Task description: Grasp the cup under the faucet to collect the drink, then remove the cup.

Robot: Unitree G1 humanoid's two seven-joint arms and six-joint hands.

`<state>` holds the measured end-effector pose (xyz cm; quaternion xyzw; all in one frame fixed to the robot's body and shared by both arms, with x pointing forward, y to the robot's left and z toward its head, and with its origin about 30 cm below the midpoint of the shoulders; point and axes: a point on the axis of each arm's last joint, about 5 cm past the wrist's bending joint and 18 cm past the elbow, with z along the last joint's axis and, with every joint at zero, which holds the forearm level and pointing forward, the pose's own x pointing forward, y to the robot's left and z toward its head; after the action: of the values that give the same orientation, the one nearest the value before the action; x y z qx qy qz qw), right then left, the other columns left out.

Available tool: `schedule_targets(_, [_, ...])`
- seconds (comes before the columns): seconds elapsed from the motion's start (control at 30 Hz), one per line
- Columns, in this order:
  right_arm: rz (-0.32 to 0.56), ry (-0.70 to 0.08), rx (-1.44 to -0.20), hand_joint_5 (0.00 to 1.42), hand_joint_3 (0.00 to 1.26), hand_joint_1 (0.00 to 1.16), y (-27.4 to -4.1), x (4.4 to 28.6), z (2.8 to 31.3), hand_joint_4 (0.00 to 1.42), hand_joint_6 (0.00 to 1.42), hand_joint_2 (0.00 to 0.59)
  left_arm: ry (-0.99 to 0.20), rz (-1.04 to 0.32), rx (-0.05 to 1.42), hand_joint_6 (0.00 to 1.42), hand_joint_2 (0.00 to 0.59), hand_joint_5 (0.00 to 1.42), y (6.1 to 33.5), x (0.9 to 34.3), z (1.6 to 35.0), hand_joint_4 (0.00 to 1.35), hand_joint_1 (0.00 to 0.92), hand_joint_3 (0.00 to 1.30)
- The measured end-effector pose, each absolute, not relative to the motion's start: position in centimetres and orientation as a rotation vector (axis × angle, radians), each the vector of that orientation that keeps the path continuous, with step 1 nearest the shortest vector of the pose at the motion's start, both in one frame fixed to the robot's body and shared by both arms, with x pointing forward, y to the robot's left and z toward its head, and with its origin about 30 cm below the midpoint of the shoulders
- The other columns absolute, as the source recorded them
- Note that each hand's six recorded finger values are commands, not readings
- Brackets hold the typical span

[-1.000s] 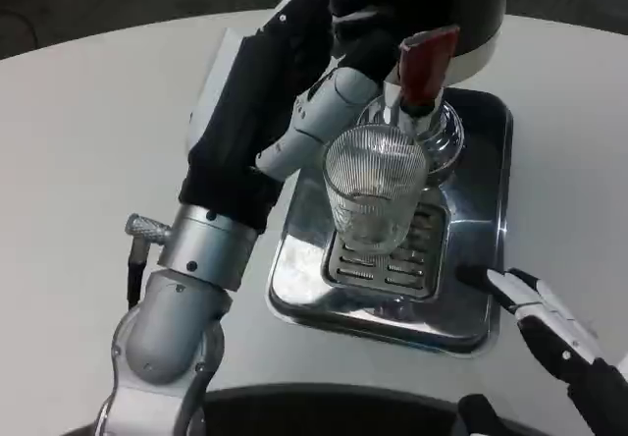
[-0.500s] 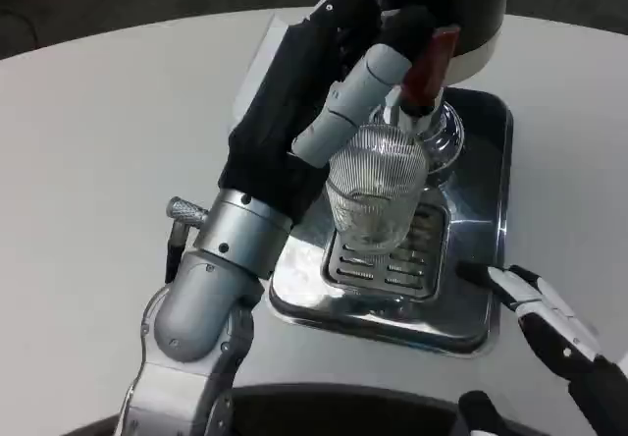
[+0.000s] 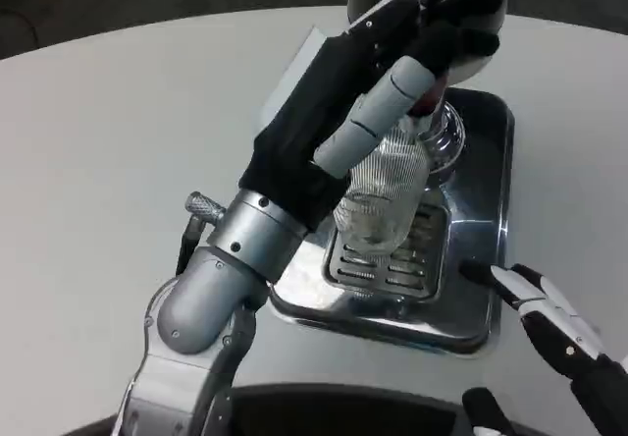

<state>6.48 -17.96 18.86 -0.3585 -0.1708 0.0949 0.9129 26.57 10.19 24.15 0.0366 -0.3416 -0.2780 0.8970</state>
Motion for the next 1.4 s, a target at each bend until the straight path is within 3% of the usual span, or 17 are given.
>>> schedule_targets(0.67, [0.202, -0.350, -0.726, 0.00, 0.12, 0.71, -17.8, 6.6, 18.7, 0.08, 0.00, 0.518, -0.720, -0.613, 0.310, 0.19, 0.098, 0.33, 12.1, 27.2, 24.6, 0.28, 0.066, 0.35])
schedule_targets(1.4, [0.207, -0.349, -0.713, 0.00, 0.12, 0.71, -17.7, 6.7, 18.6, 0.08, 0.00, 0.518, -0.775, -0.631, 0.434, 0.18, 0.095, 0.33, 12.5, 27.4, 24.8, 0.29, 0.055, 0.38])
